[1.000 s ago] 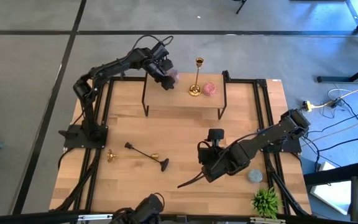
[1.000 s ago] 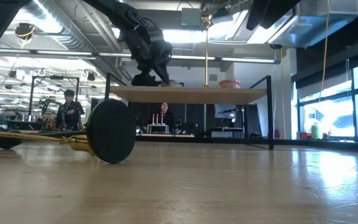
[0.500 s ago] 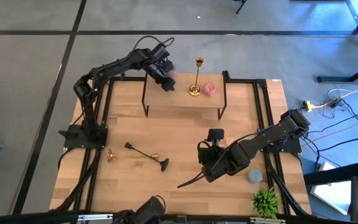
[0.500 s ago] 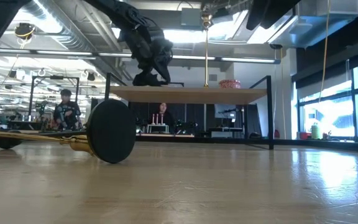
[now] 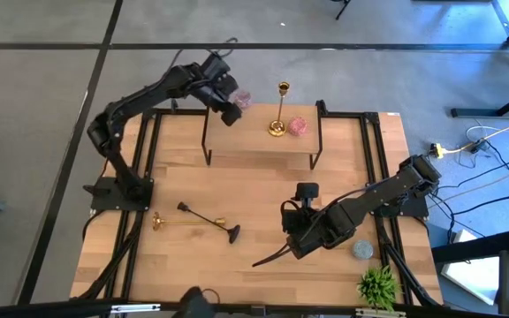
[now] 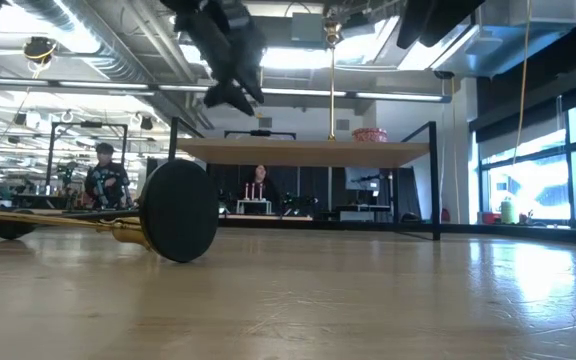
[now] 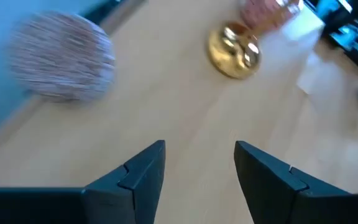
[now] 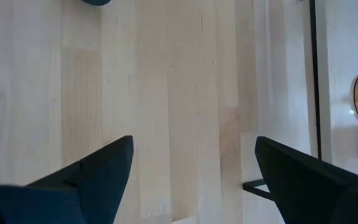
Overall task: Pick & Place candle stick holders
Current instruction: Put the red scented candle on the shelf
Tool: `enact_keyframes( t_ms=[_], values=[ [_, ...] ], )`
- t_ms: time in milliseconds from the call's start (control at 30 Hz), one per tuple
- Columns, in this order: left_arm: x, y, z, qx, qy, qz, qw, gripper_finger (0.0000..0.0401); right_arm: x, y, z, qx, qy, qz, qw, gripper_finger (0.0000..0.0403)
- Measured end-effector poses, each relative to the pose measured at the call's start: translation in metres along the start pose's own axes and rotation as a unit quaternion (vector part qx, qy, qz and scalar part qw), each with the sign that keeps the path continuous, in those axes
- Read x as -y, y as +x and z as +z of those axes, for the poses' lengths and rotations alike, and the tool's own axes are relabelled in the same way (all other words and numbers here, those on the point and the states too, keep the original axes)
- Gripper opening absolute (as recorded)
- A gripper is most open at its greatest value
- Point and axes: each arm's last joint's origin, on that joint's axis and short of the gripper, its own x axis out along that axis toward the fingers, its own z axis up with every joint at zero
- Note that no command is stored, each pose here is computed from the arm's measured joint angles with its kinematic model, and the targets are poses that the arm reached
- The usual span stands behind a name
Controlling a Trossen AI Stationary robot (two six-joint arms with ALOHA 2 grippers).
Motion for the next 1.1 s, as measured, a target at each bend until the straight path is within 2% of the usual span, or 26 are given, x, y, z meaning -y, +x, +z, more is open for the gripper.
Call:
enact_keyframes(
  t_ms=[100, 233, 533, 867, 967, 1100],
  values=[
    [0.004, -0.017, 0.000, 0.029, 0.005, 0.027, 0.999, 0.0170, 0.000, 0.000, 0.001, 0.002, 0.002, 0.001, 1.000, 0.0339],
    [0.010, -0.031, 0.000, 0.055, 0.015, 0.030, 0.998, 0.0133, 0.000, 0.000, 0.001, 0.004, 0.003, 0.002, 1.000, 0.0339],
    [0.012, -0.031, 0.004, 0.077, 0.039, 0.061, 0.994, 0.0013, 0.000, 0.000, 0.001, 0.004, 0.020, 0.002, 1.000, 0.0339],
    [0.000, -0.034, 0.013, 0.120, 0.038, 0.091, 0.988, 0.0002, -0.010, -0.001, -0.004, 0.002, 0.050, 0.017, 0.999, 0.0331],
    [-0.010, -0.037, 0.015, 0.127, 0.028, 0.095, 0.987, 0.0002, -0.021, 0.007, -0.012, -0.002, 0.052, 0.019, 0.998, 0.0304],
    [-0.026, -0.034, 0.017, 0.124, 0.020, 0.105, 0.986, 0.0002, -0.038, 0.023, -0.026, -0.007, 0.059, 0.032, 0.998, 0.0239]
  ],
)
